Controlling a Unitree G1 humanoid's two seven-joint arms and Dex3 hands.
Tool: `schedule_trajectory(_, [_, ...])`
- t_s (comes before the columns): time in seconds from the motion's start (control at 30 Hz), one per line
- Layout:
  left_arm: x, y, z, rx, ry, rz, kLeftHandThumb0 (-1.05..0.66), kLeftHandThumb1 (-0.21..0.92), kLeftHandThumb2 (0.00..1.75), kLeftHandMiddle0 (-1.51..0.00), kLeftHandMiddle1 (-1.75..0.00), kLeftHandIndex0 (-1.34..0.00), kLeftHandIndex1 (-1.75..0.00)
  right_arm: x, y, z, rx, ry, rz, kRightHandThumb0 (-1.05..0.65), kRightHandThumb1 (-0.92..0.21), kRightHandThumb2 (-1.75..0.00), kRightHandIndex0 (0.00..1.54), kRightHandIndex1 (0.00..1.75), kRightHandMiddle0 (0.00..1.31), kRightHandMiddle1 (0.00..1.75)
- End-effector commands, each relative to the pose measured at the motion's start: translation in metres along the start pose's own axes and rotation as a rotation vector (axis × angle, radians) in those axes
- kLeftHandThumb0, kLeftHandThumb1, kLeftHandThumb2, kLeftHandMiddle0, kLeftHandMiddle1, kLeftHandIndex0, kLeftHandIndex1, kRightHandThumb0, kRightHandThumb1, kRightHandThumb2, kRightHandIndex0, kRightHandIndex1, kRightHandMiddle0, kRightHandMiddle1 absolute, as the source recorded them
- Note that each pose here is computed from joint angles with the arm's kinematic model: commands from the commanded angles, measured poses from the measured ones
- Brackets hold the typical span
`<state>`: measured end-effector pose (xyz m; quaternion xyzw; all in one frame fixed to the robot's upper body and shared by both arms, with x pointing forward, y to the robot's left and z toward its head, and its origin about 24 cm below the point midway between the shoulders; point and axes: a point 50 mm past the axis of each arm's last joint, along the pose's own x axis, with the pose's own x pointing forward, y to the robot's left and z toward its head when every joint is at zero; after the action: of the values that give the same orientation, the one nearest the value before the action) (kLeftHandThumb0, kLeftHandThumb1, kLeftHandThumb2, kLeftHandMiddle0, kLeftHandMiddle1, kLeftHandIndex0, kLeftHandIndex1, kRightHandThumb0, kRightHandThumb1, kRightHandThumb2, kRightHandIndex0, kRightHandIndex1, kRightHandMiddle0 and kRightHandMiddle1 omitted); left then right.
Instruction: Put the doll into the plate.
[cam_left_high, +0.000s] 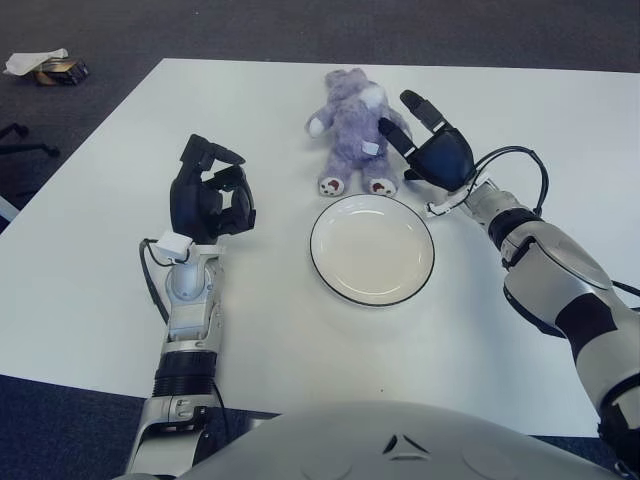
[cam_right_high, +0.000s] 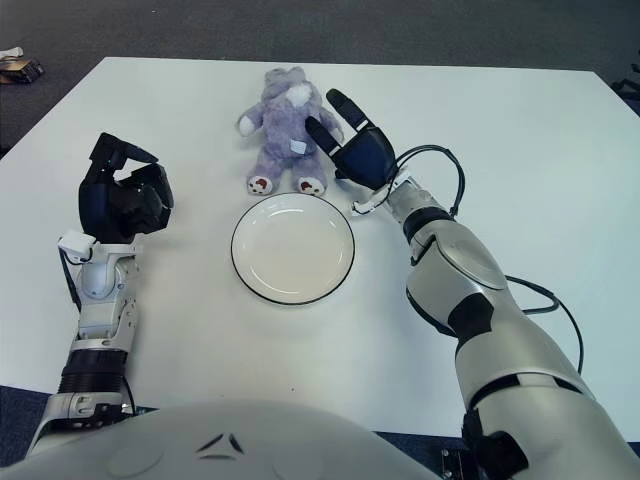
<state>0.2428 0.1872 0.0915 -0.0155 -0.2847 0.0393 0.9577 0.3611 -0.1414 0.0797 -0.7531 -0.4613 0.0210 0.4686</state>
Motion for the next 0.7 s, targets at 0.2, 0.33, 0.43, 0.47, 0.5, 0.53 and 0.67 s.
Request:
schedule_trajectory(0.2, [-0.0407, -0.0044, -0.0293, -0.032, 0.192, 0.064, -0.43, 0.47, 1.13, -1.24, -1.75, -0.49, -1.75, 0.0005, 0.0005, 0.0018, 0.002, -0.029, 0.011, -0.63, -0.65, -0.74, 0.0, 0.35, 0.0, 0.53])
schedule_trajectory(0.33, [-0.0409, -0.0046, -0.0295, -0.031, 0.192, 0.069, -0.43, 0.46, 1.13, -1.24, -1.75, -0.49, -1.75, 0.0014, -0.0005, 0.0025, 0.026, -0.006, -0.008, -0.63, -0.64, -0.74, 0.0, 0.35, 0.0, 0.55])
schedule_trajectory(0.43, [-0.041, -0.0046, -0.0298, -0.027, 0.194, 0.072, -0.43, 0.46, 1.13, -1.24, -1.75, -0.49, -1.75, 0.0022, -0.0009, 0.0031, 0.042, 0.007, -0.016, -0.64, -0.64, -0.74, 0.0, 0.34, 0.0, 0.56])
schedule_trajectory(0.47, [-0.041, -0.0047, -0.0298, -0.026, 0.194, 0.072, -0.43, 0.46, 1.13, -1.24, -1.75, -0.49, -1.75, 0.0023, -0.0009, 0.0032, 0.045, 0.009, -0.016, -0.64, -0.64, -0.74, 0.0, 0.33, 0.0, 0.57])
schedule_trajectory(0.5, [-0.0411, -0.0047, -0.0298, -0.026, 0.194, 0.073, -0.43, 0.47, 1.13, -1.25, -1.75, -0.49, -1.75, 0.0026, -0.001, 0.0036, 0.051, 0.013, -0.018, -0.65, -0.64, -0.74, 0.0, 0.33, 0.0, 0.58])
schedule_trajectory(0.53, [-0.0412, -0.0046, -0.0298, -0.025, 0.194, 0.073, -0.43, 0.47, 1.13, -1.25, -1.75, -0.49, -1.75, 0.0028, -0.0011, 0.0038, 0.055, 0.016, -0.019, -0.65, -0.63, -0.74, 0.0, 0.33, 0.0, 0.59])
schedule_trajectory(0.67, [-0.0413, -0.005, -0.0298, -0.025, 0.192, 0.075, -0.43, 0.47, 1.12, -1.24, -1.75, -0.49, -1.75, 0.0035, -0.0014, 0.0048, 0.069, 0.031, -0.029, -0.65, -0.63, -0.73, 0.0, 0.33, 0.0, 0.6])
